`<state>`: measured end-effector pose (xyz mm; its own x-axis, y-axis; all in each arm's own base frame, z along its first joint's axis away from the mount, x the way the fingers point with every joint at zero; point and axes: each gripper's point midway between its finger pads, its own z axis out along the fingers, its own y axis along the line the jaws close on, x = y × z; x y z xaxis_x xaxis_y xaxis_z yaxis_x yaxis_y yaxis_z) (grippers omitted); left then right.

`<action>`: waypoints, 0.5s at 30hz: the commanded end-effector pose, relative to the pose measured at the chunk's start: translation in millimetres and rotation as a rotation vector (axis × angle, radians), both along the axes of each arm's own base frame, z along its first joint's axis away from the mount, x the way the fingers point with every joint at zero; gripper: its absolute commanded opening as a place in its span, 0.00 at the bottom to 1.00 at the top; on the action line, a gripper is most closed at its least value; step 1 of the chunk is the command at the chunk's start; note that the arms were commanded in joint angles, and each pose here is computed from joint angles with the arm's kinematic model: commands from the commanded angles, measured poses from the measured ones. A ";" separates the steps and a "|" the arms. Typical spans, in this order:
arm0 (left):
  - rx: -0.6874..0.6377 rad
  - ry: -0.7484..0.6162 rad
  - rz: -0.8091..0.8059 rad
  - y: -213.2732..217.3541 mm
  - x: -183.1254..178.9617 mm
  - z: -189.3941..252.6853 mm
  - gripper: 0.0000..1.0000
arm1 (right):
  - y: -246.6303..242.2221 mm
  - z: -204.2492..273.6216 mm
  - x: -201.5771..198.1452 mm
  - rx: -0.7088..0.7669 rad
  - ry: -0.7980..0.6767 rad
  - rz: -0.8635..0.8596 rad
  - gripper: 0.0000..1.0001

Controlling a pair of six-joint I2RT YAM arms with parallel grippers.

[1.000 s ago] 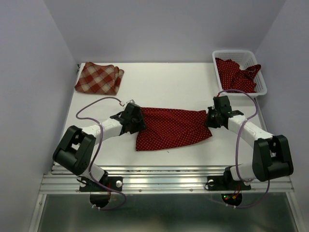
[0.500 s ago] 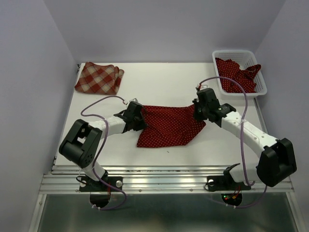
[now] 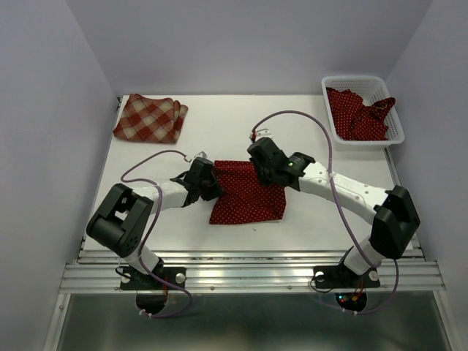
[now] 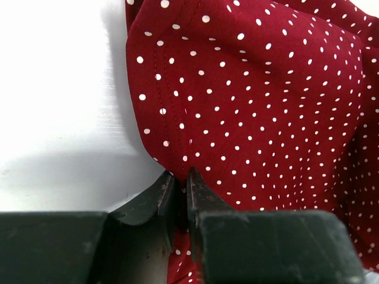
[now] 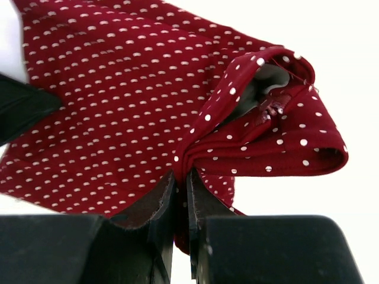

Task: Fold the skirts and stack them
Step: Fold the skirt

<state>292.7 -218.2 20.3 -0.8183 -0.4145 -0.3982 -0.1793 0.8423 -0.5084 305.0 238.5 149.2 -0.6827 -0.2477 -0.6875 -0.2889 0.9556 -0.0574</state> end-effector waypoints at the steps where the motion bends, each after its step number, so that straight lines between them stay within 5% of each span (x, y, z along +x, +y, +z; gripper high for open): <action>1: 0.026 0.082 -0.010 8.6 -26.1 -16.6 0.19 | 28.5 22.7 5.3 0.031 -0.047 -0.013 0.01; 15: -0.006 0.088 -0.002 7.4 -32.5 -18.0 0.19 | 97.5 -2.4 -14.7 0.089 0.075 0.084 0.01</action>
